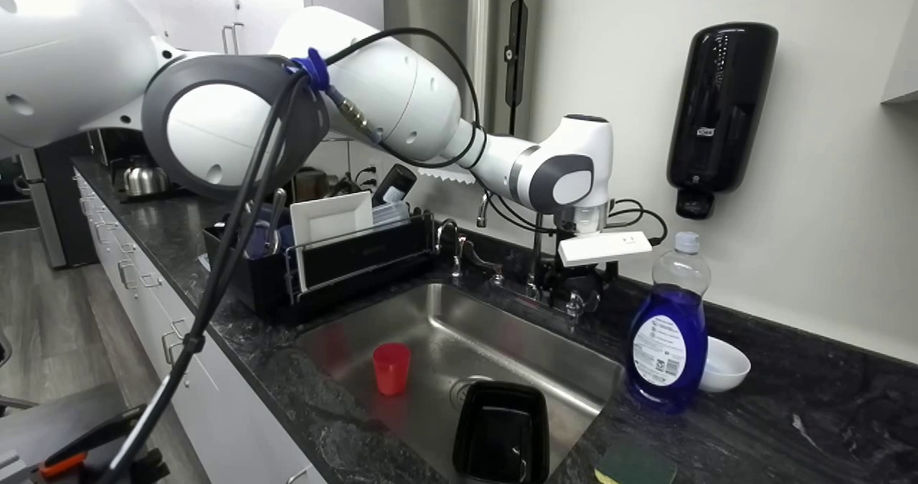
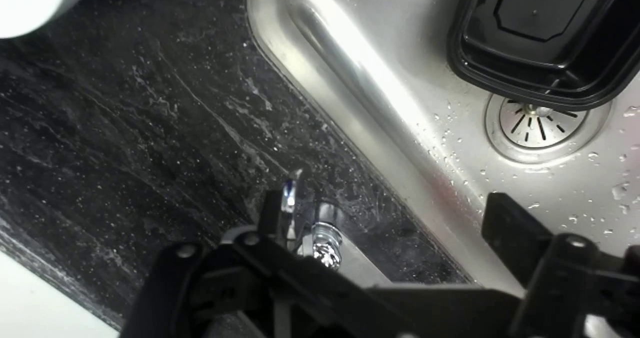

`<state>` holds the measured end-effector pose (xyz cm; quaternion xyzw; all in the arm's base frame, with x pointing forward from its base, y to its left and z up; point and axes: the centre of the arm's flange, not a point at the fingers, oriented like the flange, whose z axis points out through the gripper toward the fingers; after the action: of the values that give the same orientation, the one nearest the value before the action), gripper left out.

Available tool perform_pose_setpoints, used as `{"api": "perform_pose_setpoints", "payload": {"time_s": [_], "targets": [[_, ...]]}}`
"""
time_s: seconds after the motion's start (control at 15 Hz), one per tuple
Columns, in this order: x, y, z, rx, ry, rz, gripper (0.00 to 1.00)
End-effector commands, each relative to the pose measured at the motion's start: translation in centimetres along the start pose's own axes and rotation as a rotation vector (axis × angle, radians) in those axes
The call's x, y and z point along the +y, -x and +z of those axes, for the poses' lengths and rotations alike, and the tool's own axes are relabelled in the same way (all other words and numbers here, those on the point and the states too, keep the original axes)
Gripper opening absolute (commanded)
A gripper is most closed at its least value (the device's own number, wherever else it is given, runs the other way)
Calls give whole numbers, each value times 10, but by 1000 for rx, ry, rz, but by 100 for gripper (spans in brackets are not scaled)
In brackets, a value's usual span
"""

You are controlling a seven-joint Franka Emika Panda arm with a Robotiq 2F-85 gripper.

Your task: Open the tap and close it

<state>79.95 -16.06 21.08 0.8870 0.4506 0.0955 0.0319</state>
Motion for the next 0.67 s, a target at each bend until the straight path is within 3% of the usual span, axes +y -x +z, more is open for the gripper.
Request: {"api": "perform_pose_setpoints", "payload": {"time_s": [0.0, 0.6], "targets": [[-8, -4, -5, -25, -35, -20, 100], [-23, -11, -2, -57, -66, -30, 100]]}}
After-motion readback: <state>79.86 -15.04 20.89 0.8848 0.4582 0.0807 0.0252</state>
